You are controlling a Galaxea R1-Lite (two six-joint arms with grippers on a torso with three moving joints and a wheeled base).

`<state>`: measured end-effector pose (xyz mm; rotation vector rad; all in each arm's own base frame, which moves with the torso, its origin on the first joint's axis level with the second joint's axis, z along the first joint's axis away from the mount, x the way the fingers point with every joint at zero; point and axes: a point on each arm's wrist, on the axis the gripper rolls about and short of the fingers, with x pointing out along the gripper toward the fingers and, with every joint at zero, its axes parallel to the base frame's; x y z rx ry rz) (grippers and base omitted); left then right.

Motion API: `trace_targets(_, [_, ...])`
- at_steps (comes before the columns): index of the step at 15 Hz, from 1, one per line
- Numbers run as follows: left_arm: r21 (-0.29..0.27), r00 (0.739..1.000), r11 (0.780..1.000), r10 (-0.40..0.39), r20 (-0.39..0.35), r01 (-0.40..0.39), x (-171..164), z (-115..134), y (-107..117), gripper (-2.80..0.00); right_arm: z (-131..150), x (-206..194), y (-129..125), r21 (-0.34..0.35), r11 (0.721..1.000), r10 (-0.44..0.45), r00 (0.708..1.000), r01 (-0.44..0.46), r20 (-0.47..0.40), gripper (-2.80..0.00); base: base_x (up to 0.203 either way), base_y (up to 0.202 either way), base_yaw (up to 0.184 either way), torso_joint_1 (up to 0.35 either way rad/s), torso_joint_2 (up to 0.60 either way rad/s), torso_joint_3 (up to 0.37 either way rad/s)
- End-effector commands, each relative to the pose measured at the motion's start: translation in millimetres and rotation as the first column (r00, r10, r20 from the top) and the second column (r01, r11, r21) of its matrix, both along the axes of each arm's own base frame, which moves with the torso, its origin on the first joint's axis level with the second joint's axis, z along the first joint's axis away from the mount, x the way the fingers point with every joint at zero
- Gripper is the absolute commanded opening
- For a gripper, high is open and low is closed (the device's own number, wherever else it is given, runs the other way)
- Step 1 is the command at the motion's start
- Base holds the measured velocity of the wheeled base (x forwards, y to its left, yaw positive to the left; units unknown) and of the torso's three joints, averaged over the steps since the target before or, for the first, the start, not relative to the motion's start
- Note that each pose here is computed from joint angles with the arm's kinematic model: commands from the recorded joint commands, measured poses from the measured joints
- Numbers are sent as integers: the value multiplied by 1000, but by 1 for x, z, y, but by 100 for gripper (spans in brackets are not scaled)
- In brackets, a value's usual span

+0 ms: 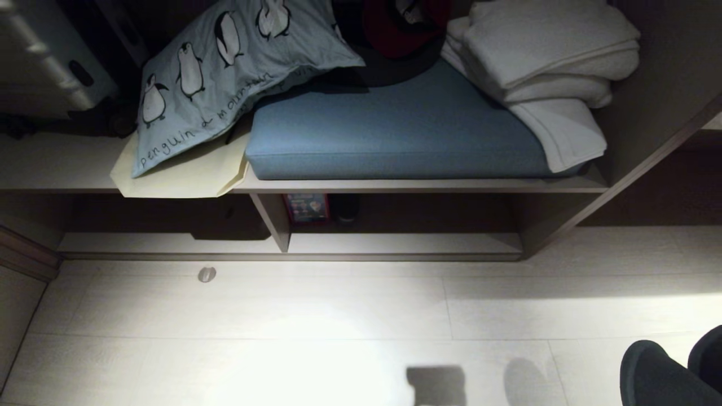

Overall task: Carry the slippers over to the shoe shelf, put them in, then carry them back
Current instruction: Place the slippers on the floor

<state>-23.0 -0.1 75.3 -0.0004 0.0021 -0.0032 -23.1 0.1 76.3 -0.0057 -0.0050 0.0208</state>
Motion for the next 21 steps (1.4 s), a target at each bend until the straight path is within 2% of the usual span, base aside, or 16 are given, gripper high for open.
trace_targets(1, [0, 1000, 1000, 0, -1, 0, 0, 0, 0, -280, 0, 0, 0, 0, 1000, 1, 1000, -1, 0, -280, 0, 0, 0, 5, 8, 196])
trace_targets(21, [-1, 1000, 1000, 0, -1, 0, 0, 0, 0, -280, 0, 0, 0, 0, 1000, 1, 1000, -1, 0, -280, 0, 0, 0, 2, 2, 204])
